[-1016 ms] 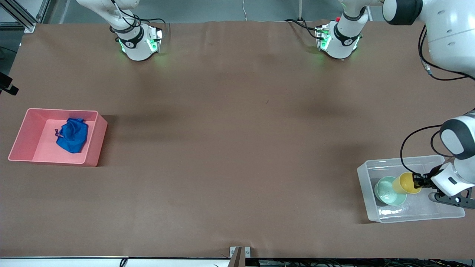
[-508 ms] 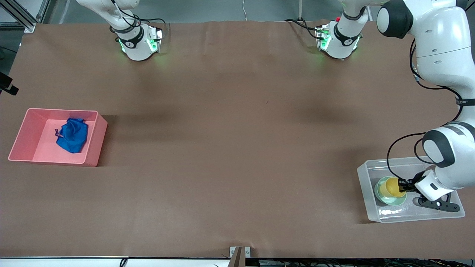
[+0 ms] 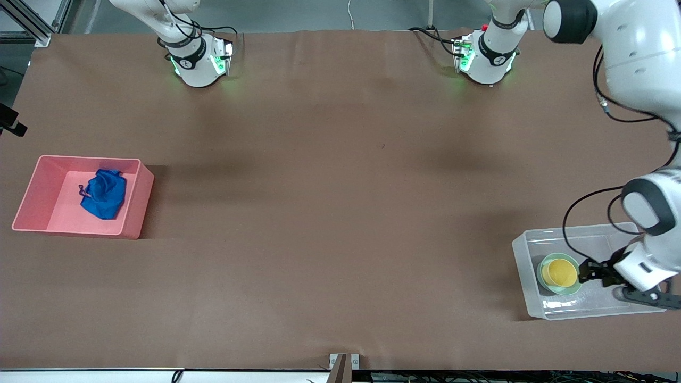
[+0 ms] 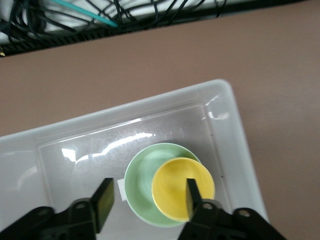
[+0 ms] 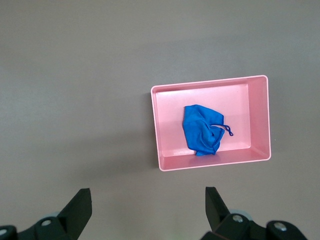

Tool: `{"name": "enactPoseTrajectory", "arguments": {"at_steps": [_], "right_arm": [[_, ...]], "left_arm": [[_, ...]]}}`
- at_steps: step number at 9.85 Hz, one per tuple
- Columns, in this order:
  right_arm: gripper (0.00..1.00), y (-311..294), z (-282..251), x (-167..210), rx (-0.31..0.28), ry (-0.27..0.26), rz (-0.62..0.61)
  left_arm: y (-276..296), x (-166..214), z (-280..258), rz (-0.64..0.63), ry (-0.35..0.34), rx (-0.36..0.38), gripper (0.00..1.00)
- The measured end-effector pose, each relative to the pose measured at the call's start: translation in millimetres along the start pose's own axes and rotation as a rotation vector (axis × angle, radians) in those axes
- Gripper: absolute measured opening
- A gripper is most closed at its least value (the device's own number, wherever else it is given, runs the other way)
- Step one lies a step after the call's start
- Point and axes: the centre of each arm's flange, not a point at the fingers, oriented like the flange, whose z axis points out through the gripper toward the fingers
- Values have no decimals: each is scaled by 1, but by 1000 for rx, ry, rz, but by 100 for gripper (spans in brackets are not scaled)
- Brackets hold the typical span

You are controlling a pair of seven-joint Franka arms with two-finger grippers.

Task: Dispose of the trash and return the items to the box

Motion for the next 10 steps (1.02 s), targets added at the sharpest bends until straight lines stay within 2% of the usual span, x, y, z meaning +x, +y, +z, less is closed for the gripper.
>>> {"name": "enactPoseTrajectory", "arguments": {"at_steps": [2,4,6,8,10], "right_arm": [[100,2,0,0,0,0,4],[100,0,0,0,0,0,-1],[100,-2,0,0,0,0,-3],[100,-1,0,0,0,0,-3],[100,-3,0,0,0,0,-5]], "left_arm": [[22,-3,-81,-22,-28,-64,99],[65,-16,-154,-23,-53,-42,100],[115,-45,-210,-44,-46,-13,100],[154,-81,-240,-57,-63,-13,100],[164,-95,-264,-97,-83,-16,100]]}}
